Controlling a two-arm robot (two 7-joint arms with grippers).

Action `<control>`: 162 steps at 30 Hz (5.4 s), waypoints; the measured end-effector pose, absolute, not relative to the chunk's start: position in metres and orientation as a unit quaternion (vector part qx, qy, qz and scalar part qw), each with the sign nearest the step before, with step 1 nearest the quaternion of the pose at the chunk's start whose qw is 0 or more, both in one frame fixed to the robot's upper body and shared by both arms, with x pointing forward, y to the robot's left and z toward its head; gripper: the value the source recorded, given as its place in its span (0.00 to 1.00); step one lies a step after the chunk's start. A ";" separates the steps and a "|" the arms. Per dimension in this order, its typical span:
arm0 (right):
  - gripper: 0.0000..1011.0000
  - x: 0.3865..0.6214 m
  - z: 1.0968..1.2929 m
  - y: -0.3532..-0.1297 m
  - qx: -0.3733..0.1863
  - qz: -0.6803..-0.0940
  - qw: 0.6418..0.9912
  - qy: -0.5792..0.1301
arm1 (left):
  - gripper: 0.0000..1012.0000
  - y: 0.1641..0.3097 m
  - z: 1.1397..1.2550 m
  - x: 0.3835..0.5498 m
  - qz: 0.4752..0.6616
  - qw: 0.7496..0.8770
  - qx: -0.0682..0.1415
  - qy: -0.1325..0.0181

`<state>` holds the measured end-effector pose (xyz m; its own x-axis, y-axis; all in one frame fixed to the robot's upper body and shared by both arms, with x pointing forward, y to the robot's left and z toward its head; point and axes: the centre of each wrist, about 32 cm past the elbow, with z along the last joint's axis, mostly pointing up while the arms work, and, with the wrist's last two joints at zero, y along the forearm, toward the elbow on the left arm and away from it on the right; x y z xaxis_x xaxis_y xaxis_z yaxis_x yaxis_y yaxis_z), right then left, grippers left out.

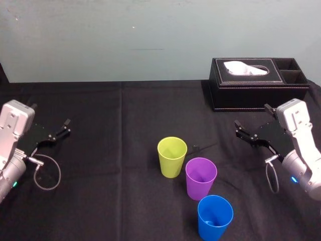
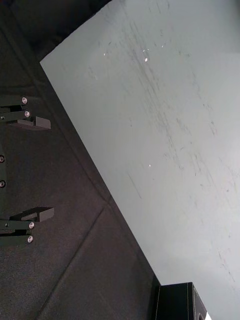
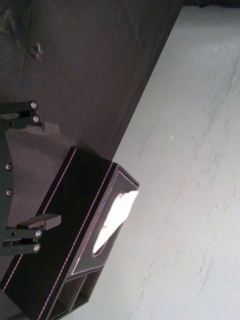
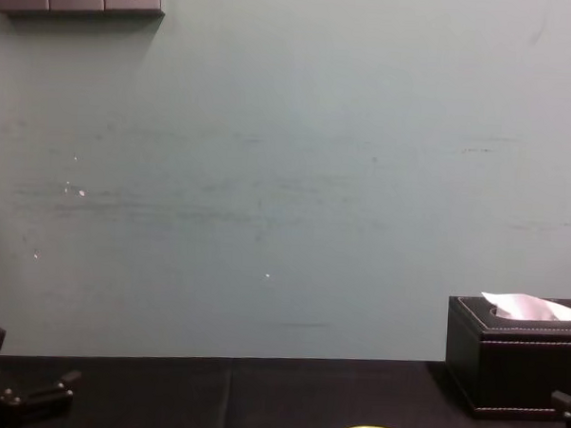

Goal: Stack the three plastic cups sequentially using one hand.

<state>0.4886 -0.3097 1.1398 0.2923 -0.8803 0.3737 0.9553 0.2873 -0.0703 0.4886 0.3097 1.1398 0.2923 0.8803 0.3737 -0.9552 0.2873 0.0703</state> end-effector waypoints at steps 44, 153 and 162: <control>0.99 0.489 1.140 -0.310 -0.141 -0.580 0.791 -0.132 | 1.00 0.310 1.140 0.489 0.580 0.791 0.141 -0.132; 0.99 0.400 1.200 -0.392 -0.239 -0.197 0.950 -0.039 | 1.00 0.310 1.140 0.489 0.580 0.791 0.141 -0.132; 0.99 0.402 1.196 -0.381 -0.231 -0.194 0.953 -0.032 | 1.00 0.310 1.140 0.489 0.580 0.791 0.142 -0.132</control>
<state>0.4021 -0.3815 1.1964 0.9225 -0.3551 0.1516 0.3851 0.8180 -0.4273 0.4886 0.3097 1.1397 0.2923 0.8803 0.3737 -0.9552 0.2873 0.0703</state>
